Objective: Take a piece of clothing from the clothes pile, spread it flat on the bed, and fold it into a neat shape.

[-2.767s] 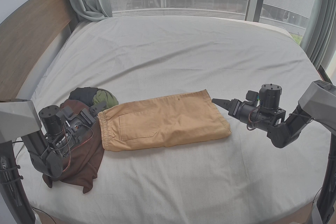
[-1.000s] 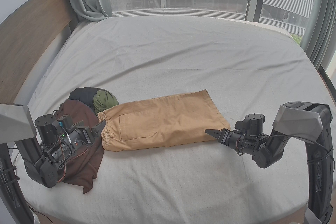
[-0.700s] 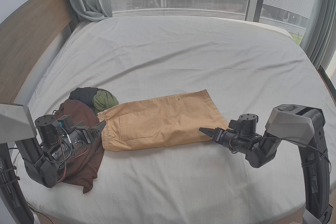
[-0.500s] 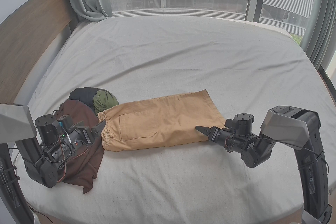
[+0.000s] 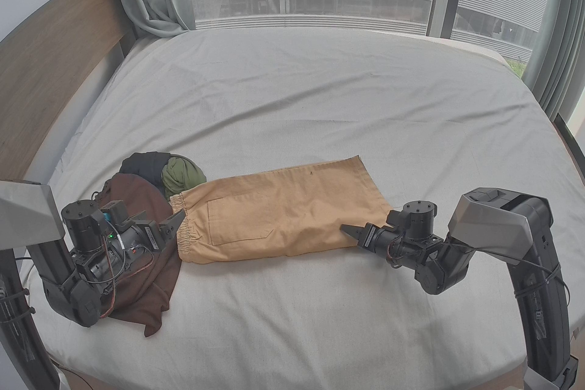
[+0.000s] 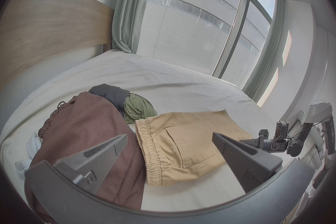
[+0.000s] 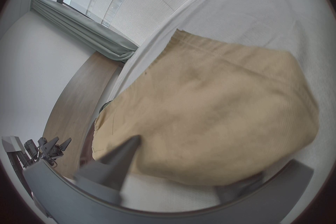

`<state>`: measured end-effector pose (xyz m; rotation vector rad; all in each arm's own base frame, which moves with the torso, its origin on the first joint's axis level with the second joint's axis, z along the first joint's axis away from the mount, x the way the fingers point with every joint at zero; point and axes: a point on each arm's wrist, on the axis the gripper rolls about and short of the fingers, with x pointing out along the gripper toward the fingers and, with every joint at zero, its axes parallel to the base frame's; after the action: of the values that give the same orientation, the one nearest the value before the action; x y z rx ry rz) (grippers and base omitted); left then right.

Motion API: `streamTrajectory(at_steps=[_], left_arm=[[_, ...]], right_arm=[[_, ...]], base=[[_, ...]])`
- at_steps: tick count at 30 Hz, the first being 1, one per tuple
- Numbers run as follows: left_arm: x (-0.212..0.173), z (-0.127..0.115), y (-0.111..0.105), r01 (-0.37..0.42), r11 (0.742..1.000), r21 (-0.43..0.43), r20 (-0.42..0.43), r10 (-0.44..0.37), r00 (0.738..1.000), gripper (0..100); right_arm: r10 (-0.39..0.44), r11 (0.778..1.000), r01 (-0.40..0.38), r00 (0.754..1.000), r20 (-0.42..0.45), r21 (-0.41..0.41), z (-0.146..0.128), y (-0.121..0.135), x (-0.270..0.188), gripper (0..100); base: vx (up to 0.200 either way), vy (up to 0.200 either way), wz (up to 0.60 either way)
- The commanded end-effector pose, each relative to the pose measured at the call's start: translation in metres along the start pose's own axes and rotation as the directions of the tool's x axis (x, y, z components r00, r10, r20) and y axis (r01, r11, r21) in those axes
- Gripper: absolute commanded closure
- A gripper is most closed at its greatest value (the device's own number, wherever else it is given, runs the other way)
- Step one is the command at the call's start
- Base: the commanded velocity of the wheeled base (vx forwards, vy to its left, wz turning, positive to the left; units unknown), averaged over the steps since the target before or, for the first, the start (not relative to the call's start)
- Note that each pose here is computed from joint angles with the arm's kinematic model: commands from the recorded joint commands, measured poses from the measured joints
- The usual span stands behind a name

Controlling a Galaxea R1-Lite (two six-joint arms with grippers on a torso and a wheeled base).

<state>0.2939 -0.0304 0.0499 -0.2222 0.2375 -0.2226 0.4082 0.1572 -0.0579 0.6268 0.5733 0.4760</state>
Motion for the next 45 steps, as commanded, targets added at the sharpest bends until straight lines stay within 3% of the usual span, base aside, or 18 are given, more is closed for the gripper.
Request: streamTrajectory(at_steps=[1,12,19,27,32,42,45], left_arm=[[0.0,0.0,0.0,-0.001,1.0,-0.001,0.0,0.001,1.0,0],[0.001,0.0,0.001,0.001,1.0,-0.003,-0.001,-0.001,1.0,0],[0.001,-0.003,0.002,-0.001,1.0,-0.006,-0.011,0.001,1.0,0],[0.001,-0.005,0.002,-0.002,1.0,-0.021,-0.019,0.001,1.0,0],[0.005,-0.012,0.004,0.001,1.0,-0.03,-0.046,-0.002,0.999,0],[0.005,-0.016,0.003,0.007,0.998,-0.066,-0.062,-0.011,0.998,0],[0.003,-0.02,0.001,0.051,0.995,-0.081,-0.089,-0.059,0.994,0]], right_arm=[[-0.001,1.0,0.001,1.0,-0.002,0.0,-0.001,-0.001,0.0,100],[-0.006,1.0,0.006,1.0,-0.006,-0.013,-0.001,0.005,-0.018,100],[-0.05,0.996,0.047,0.998,-0.039,-0.074,-0.006,0.006,-0.046,100],[-0.098,0.993,0.093,0.994,-0.056,-0.075,-0.017,0.006,-0.08,100],[-0.164,0.98,0.157,0.985,-0.051,-0.121,-0.025,-0.009,-0.104,100],[-0.218,0.971,0.208,0.973,-0.075,-0.121,-0.04,-0.021,-0.138,100],[-0.232,0.967,0.221,0.97,-0.077,-0.127,-0.043,-0.025,-0.146,100]], base=[[0.0,0.0,0.0],[0.0,0.0,0.0],[0.0,0.0,0.0],[0.0,0.0,0.0],[0.0,0.0,0.0],[0.0,0.0,0.0],[0.0,0.0,0.0]])
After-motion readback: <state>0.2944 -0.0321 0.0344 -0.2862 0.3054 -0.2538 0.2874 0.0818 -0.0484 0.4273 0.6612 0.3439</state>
